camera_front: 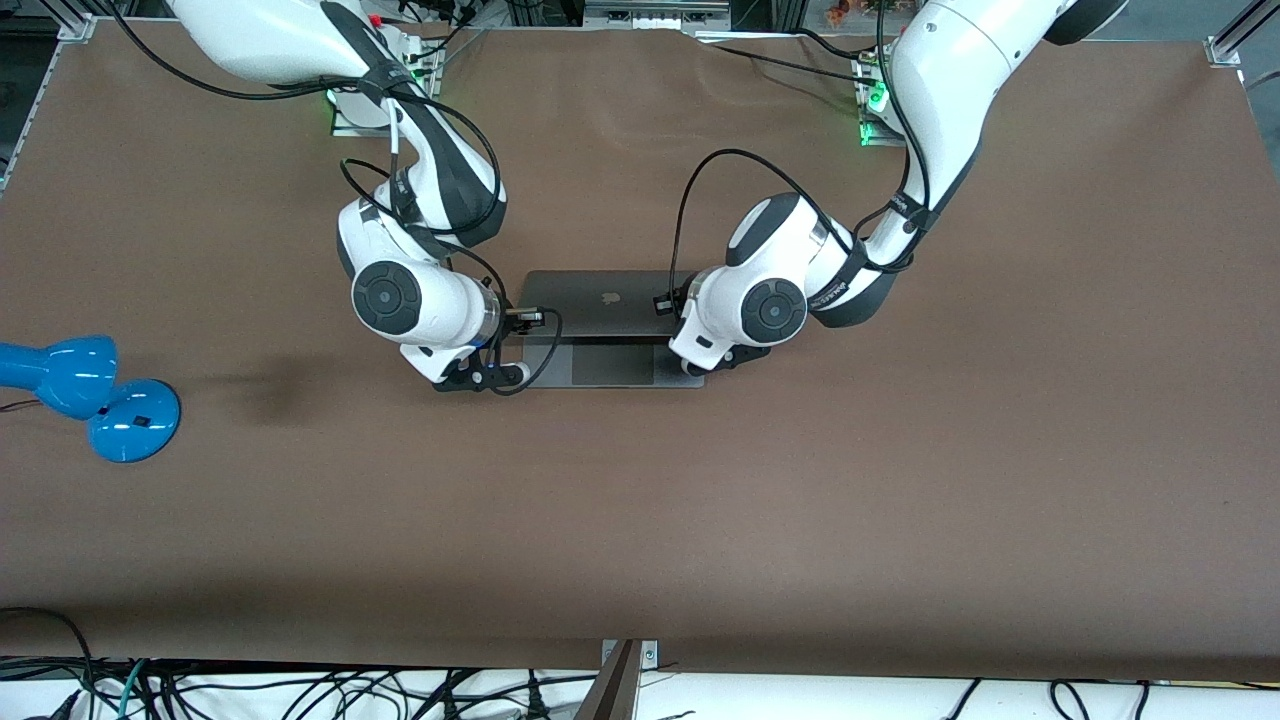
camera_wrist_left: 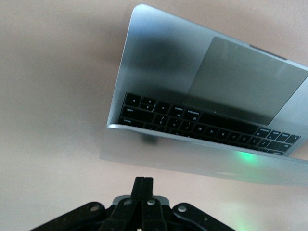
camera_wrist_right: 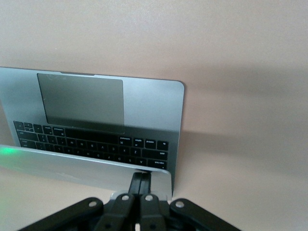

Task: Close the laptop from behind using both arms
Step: 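Push the laptop screen down toward the keyboard with both grippers, then press the closed lid flat with both grippers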

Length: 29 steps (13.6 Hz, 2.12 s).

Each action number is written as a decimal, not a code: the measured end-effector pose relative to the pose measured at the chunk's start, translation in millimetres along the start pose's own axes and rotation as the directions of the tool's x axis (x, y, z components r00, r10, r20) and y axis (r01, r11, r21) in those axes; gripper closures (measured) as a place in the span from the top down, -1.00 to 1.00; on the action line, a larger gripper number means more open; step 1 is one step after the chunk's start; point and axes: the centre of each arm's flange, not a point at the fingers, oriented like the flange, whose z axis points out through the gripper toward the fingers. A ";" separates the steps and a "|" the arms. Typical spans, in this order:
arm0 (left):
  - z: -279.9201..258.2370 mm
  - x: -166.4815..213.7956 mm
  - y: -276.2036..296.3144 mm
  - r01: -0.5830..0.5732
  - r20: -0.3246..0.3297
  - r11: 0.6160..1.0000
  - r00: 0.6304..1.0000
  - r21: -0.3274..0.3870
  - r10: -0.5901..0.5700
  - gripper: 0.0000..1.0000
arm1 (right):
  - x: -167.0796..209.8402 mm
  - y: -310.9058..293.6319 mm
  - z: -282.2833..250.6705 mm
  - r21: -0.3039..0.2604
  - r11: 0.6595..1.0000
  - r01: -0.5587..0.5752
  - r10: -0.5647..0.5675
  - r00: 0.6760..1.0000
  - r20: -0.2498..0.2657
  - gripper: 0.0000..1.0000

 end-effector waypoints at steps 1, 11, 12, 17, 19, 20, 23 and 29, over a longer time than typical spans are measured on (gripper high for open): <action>1.7 3.2 -0.2 0.003 0.001 1.000 1.000 -0.002 -0.003 -0.98 | 2.4 0.9 2.2 -0.007 1.000 0.005 -0.005 1.000 -0.012 -0.98; 23.0 37.8 -4.5 0.015 -0.034 1.000 0.999 0.002 -0.014 -0.98 | 18.5 8.7 25.4 -0.019 0.999 0.049 -0.050 0.997 -0.054 -0.98; 23.4 38.3 -4.4 0.015 -0.035 1.000 0.999 0.000 -0.015 -0.98 | 20.1 9.4 28.1 -0.017 0.999 0.050 -0.051 0.997 -0.057 -0.98; 31.0 46.2 -4.3 0.017 -0.050 1.000 0.999 -0.012 -0.018 -0.98 | 29.6 15.5 42.4 -0.019 0.998 0.052 -0.053 0.995 -0.082 -0.98; 34.1 49.0 -4.4 0.016 -0.053 1.000 0.998 -0.009 -0.016 -0.98 | 31.0 16.7 46.4 -0.021 0.998 0.061 -0.063 0.995 -0.081 -0.98; 35.3 50.1 -4.2 0.016 -0.052 1.000 0.998 -0.009 -0.017 -0.98 | 31.5 17.8 47.8 -0.022 0.998 0.065 -0.067 0.995 -0.079 -0.98; 39.4 53.7 -2.5 0.013 -0.055 1.000 0.998 -0.005 -0.013 -0.98 | 36.4 24.1 51.9 -0.022 0.998 0.063 -0.065 0.994 -0.089 -0.98; 49.9 59.5 -0.7 0.009 -0.063 1.000 0.998 -0.006 -0.009 -0.98 | 44.8 27.7 71.4 -0.008 0.998 0.061 -0.062 0.992 -0.110 -0.98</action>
